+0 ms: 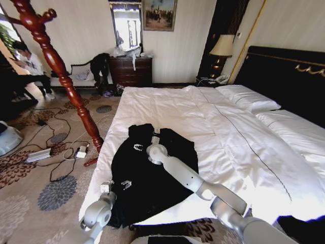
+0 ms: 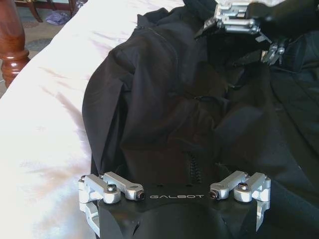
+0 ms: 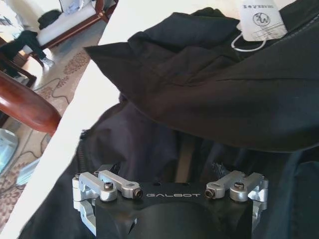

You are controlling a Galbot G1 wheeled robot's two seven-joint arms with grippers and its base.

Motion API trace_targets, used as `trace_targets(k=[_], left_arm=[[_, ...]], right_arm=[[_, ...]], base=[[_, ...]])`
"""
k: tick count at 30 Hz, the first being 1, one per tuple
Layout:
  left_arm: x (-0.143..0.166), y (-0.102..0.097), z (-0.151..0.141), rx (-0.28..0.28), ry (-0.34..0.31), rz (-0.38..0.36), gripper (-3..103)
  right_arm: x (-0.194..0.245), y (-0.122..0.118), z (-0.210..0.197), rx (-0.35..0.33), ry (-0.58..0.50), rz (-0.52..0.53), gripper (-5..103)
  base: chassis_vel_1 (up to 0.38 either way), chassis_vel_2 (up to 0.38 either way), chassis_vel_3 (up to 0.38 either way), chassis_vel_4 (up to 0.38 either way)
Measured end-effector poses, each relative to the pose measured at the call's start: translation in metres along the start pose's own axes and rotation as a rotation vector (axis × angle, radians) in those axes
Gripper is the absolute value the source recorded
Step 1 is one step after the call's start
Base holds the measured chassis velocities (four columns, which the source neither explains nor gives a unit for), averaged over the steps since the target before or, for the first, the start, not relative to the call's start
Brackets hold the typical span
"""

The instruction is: Pick up the clothes from the bed and hang them on the clothes hanger.

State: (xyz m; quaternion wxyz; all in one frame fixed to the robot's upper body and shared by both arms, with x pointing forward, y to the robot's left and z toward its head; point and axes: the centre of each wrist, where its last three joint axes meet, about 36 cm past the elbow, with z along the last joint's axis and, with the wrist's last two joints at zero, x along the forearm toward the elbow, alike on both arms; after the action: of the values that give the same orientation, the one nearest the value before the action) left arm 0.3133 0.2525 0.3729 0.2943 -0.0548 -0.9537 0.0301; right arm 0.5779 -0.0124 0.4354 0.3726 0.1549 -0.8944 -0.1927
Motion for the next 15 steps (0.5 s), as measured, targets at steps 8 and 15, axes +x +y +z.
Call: trace_targets(k=[8,15], left_arm=[[0.0,-0.004,-0.001,-0.005,-0.011,0.003,100],[0.001,-0.008,-0.004,-0.005,-0.029,0.0,100]], right_arm=[[-0.009,0.011,0.001,-0.008,0.017,-0.01,100],[-0.028,0.032,-0.002,0.042,0.041,0.006,100]], base=[[0.0,0.0,0.0,0.0],[0.0,0.0,0.0,0.0]])
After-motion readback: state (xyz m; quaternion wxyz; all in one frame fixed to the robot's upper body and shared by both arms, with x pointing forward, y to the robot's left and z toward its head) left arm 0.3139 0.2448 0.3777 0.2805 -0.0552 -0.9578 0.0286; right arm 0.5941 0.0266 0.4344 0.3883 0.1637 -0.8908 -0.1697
